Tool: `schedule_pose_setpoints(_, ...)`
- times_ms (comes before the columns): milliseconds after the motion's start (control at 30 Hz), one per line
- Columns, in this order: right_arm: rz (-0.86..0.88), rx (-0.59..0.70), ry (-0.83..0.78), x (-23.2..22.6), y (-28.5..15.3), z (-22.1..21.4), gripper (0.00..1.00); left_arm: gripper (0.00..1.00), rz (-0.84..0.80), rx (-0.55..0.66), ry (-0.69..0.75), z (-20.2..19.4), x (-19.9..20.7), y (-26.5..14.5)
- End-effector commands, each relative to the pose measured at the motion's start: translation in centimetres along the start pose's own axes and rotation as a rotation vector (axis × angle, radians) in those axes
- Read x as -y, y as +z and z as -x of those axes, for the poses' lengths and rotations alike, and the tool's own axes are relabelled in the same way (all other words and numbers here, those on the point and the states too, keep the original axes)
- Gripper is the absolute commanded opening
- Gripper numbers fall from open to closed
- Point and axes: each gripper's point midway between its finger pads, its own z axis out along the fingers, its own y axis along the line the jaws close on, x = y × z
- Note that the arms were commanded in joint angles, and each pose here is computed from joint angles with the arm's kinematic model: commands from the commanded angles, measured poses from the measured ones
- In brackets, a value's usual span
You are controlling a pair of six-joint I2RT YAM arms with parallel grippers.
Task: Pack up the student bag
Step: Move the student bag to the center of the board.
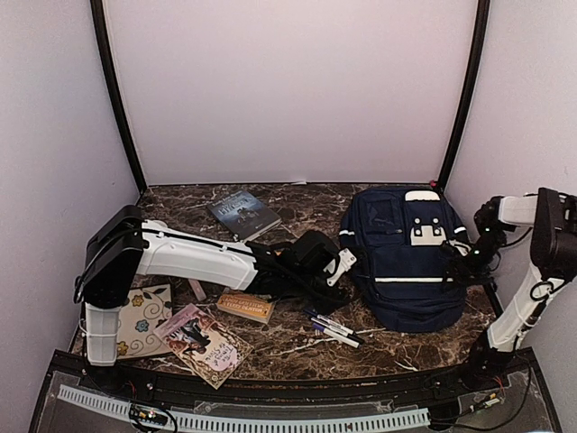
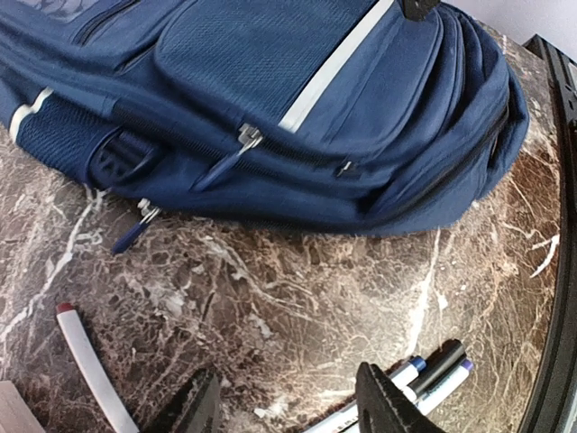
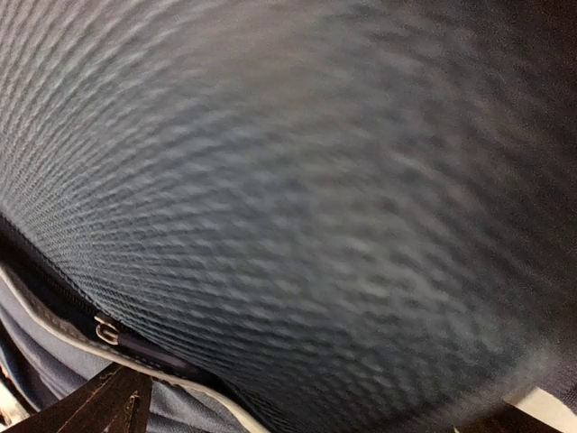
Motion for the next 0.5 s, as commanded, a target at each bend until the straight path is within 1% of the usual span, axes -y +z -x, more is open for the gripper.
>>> schedule_pose_setpoints(0,0.112,0.020,-0.094,-5.2,1.3,3.7,1.00,0.55,0.065,0.072,-0.024,2.8,-1.0,-2.7)
schedule_pose_setpoints(133,0.096,0.023,-0.087,-5.3,1.5,5.8,0.99,0.63,0.152,0.082,-0.028,3.0,-2.6,-4.6)
schedule_pose_setpoints(233,0.048,0.032,-0.088,-4.7,0.8,6.1,1.00,0.67,0.220,0.057,-0.039,2.5,-3.7,-6.2)
schedule_pose_setpoints(333,-0.008,0.057,-0.102,-4.5,-0.7,6.0,1.00,0.69,0.274,0.018,-0.080,1.7,-4.6,-8.5)
schedule_pose_setpoints(433,-0.086,0.089,-0.108,-4.2,-2.7,5.7,1.00,0.69,0.299,-0.030,-0.159,0.1,-5.0,-10.9)
schedule_pose_setpoints(467,-0.131,0.120,-0.114,-3.9,-4.2,6.4,1.00,0.70,0.306,-0.050,-0.189,-0.7,-5.2,-11.8)
